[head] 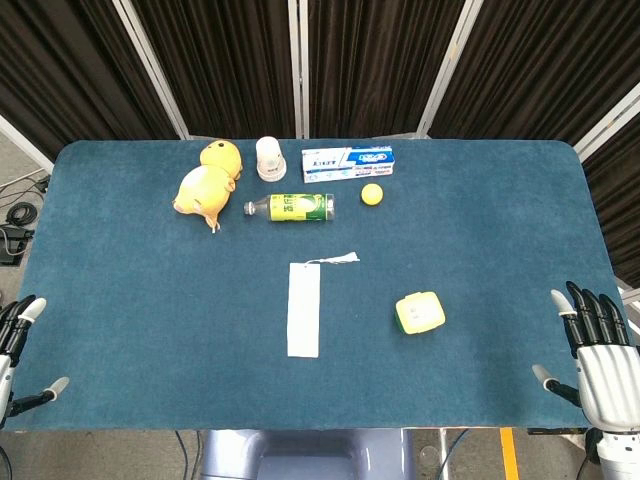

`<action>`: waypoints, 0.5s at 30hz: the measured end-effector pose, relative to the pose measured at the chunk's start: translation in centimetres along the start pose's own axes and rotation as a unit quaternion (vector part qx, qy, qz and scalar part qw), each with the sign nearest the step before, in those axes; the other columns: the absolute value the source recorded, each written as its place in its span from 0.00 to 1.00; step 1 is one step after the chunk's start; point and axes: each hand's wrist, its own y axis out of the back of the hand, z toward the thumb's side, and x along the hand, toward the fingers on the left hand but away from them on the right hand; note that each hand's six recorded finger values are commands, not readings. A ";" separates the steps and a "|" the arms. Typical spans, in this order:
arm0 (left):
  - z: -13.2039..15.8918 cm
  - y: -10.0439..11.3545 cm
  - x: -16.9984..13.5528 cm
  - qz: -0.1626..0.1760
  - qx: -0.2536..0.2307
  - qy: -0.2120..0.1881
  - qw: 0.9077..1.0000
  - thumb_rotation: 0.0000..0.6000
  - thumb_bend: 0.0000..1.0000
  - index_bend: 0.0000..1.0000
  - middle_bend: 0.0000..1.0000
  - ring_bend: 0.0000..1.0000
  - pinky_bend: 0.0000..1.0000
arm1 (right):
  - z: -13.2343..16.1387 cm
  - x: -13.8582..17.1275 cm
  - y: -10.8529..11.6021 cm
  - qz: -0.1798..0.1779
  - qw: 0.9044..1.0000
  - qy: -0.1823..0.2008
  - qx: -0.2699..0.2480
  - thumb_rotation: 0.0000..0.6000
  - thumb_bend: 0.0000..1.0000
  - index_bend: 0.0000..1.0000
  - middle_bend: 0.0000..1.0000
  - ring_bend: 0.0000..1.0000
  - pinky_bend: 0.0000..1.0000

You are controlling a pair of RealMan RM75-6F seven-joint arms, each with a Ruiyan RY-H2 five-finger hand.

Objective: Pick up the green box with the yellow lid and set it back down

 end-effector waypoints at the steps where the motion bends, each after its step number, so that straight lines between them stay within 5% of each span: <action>1: -0.1 0.0 0.0 -0.001 0.000 0.001 1.000 1.00 0.00 0.00 0.00 0.00 0.00 | -0.1 0.0 -0.1 0.002 1.000 -0.001 0.000 1.00 0.02 0.00 0.00 0.00 0.00; 9: -0.1 -0.3 0.1 -0.010 -0.005 0.004 1.000 1.00 0.00 0.00 0.00 0.00 0.00 | 0.2 -0.7 -1.2 0.025 1.000 0.004 0.005 1.00 0.03 0.00 0.00 0.00 0.00; 15: -0.3 -0.7 0.8 -0.012 0.007 0.013 1.000 1.00 0.00 0.00 0.00 0.00 0.00 | 2.4 -2.8 -3.4 0.065 0.995 0.054 0.049 1.00 0.06 0.00 0.00 0.00 0.00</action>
